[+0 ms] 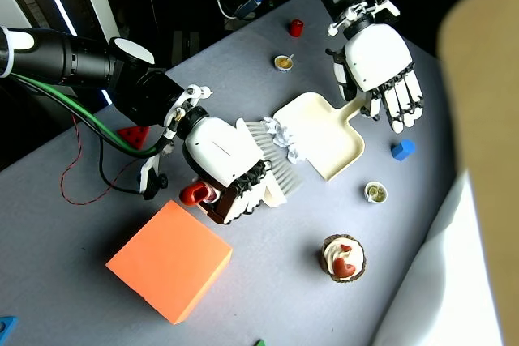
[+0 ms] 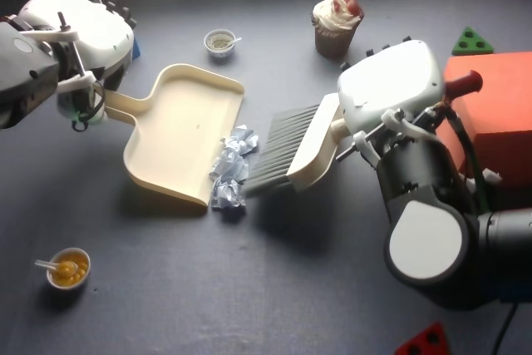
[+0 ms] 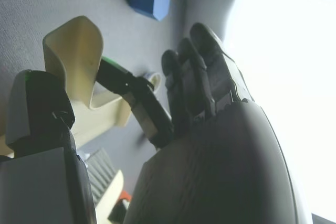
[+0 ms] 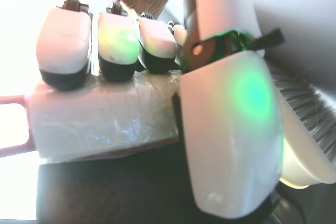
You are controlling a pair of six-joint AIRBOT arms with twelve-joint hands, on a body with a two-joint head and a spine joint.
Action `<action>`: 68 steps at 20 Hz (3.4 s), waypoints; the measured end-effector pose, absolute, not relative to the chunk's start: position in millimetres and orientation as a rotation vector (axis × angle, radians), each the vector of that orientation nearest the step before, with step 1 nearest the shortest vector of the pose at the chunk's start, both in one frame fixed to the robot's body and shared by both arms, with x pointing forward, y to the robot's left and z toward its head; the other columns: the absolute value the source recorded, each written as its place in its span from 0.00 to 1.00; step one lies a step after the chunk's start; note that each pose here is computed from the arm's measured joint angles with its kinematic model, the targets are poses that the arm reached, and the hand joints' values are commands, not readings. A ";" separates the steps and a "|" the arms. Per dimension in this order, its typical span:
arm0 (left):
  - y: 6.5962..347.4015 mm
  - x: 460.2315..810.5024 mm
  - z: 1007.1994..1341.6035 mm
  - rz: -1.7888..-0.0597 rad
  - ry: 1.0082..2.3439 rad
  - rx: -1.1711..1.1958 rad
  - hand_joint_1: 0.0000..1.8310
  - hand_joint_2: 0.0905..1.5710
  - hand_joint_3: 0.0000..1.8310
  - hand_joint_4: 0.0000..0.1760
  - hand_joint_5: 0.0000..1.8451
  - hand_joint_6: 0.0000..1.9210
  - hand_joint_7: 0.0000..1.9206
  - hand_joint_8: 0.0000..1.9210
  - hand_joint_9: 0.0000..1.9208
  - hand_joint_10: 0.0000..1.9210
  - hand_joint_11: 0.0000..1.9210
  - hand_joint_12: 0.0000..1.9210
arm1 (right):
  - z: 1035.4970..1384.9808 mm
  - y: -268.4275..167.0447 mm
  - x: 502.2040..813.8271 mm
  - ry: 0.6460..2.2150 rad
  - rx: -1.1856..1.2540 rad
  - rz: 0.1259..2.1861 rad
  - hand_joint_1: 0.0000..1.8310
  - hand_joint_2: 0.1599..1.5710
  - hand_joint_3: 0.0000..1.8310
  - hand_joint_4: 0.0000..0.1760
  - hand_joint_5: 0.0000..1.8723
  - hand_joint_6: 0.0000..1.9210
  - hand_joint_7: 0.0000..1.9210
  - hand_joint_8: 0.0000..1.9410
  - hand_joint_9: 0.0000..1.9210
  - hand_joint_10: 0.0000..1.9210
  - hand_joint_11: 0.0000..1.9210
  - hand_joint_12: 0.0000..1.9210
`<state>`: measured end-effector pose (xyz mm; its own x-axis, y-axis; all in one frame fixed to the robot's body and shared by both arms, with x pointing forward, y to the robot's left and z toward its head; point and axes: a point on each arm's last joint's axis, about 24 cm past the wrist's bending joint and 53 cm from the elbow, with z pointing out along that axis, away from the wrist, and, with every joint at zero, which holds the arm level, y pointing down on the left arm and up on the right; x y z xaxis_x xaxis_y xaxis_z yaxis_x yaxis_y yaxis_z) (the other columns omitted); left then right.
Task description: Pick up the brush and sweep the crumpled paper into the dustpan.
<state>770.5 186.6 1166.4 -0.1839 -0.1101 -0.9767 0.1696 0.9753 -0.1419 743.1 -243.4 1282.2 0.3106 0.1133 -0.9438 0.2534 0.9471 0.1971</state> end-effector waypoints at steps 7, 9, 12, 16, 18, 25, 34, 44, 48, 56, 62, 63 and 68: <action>189.0 770.5 1167.5 -0.245 1.735 0.040 0.61 0.67 0.00 0.00 0.57 0.45 0.19 0.00 0.15 0.00 0.04 0.31 | 1316.4 -258.4 751.7 1.273 0.268 -0.127 0.79 0.70 0.00 0.00 0.65 1.00 0.71 1.00 0.77 1.00 0.84 1.00; 189.6 770.1 1168.0 -0.245 1.734 0.039 0.61 0.67 0.00 0.00 0.58 0.43 0.20 0.00 0.16 0.00 0.04 0.32 | 1330.7 -258.2 750.1 1.275 0.232 -0.152 0.81 0.70 0.00 0.00 0.66 1.00 0.71 1.00 0.77 1.00 0.82 1.00; 189.4 769.7 1168.1 -0.245 1.734 0.039 0.61 0.67 0.00 0.00 0.57 0.45 0.20 0.00 0.16 0.00 0.03 0.32 | 1371.0 -234.4 738.2 1.243 0.081 -0.239 0.78 0.71 0.00 0.00 0.66 1.00 0.70 1.00 0.76 1.00 0.78 1.00; 187.6 768.6 1167.9 -0.249 1.735 0.041 0.61 0.67 0.00 0.00 0.57 0.45 0.20 0.00 0.17 0.00 0.04 0.33 | 1385.5 -187.6 720.2 1.217 -0.110 -0.315 0.78 0.71 0.00 0.00 0.66 1.00 0.70 1.00 0.76 1.00 0.78 1.00; 187.4 768.3 1167.5 -0.248 1.736 0.043 0.61 0.67 0.00 0.00 0.57 0.44 0.21 0.00 0.17 0.00 0.04 0.33 | 1374.5 -162.7 711.9 1.241 -0.219 -0.370 0.79 0.71 0.00 0.00 0.68 1.00 0.70 1.00 0.75 1.00 0.76 1.00; 185.8 767.0 1165.3 -0.251 1.740 0.047 0.60 0.67 0.00 0.01 0.57 0.44 0.19 0.00 0.15 0.00 0.04 0.32 | 1337.1 -135.6 712.3 1.263 -0.329 -0.501 0.79 0.70 0.00 0.00 0.67 1.00 0.67 1.00 0.71 1.00 0.70 1.00; 186.1 765.2 1158.9 -0.250 1.756 0.052 0.61 0.67 0.00 0.00 0.58 0.44 0.20 0.00 0.16 0.00 0.06 0.31 | 1322.7 -120.4 730.2 1.231 -0.358 -0.635 0.79 0.70 0.00 0.00 0.67 1.00 0.69 1.00 0.72 1.00 0.69 0.97; 186.9 764.1 1154.5 -0.246 1.764 0.057 0.61 0.67 0.00 0.00 0.57 0.45 0.18 0.00 0.13 0.00 0.00 0.32 | 1327.7 -109.6 745.5 1.202 -0.242 -0.576 0.80 0.70 0.00 0.00 0.67 1.00 0.68 1.00 0.71 1.00 0.71 1.00; 187.1 764.2 1154.8 -0.245 1.763 0.056 0.61 0.67 0.00 0.00 0.57 0.45 0.19 0.00 0.15 0.00 0.02 0.33 | 1333.0 -109.7 749.3 1.177 -0.182 -0.543 0.78 0.70 0.00 0.00 0.67 1.00 0.69 1.00 0.72 1.00 0.70 1.00; 188.2 764.5 1155.4 -0.242 1.761 0.054 0.61 0.68 0.00 0.00 0.56 0.46 0.18 0.00 0.15 0.00 0.02 0.35 | 1319.1 -145.1 755.1 1.157 -0.031 -0.535 0.79 0.70 0.00 0.00 0.68 1.00 0.70 1.00 0.74 1.00 0.73 1.00; 188.6 764.6 1155.6 -0.241 1.760 0.052 0.61 0.67 0.00 0.00 0.56 0.46 0.19 0.00 0.14 0.00 0.01 0.35 | 1323.3 -146.0 751.9 1.144 0.023 -0.498 0.78 0.70 0.00 0.00 0.69 1.00 0.70 1.00 0.73 1.00 0.72 1.00; 188.6 764.6 1155.5 -0.241 1.760 0.053 0.60 0.68 0.00 0.00 0.56 0.46 0.19 0.00 0.15 0.00 0.01 0.35 | 1325.0 -146.1 751.6 1.140 0.026 -0.496 0.79 0.70 0.00 0.00 0.69 1.00 0.70 1.00 0.73 1.00 0.71 1.00; 188.6 764.6 1155.5 -0.242 1.761 0.052 0.62 0.67 0.00 0.00 0.57 0.44 0.19 0.00 0.15 0.00 0.02 0.30 | 1332.7 -143.8 748.3 1.117 0.043 -0.485 0.79 0.70 0.00 0.00 0.69 1.00 0.71 1.00 0.74 1.00 0.72 1.00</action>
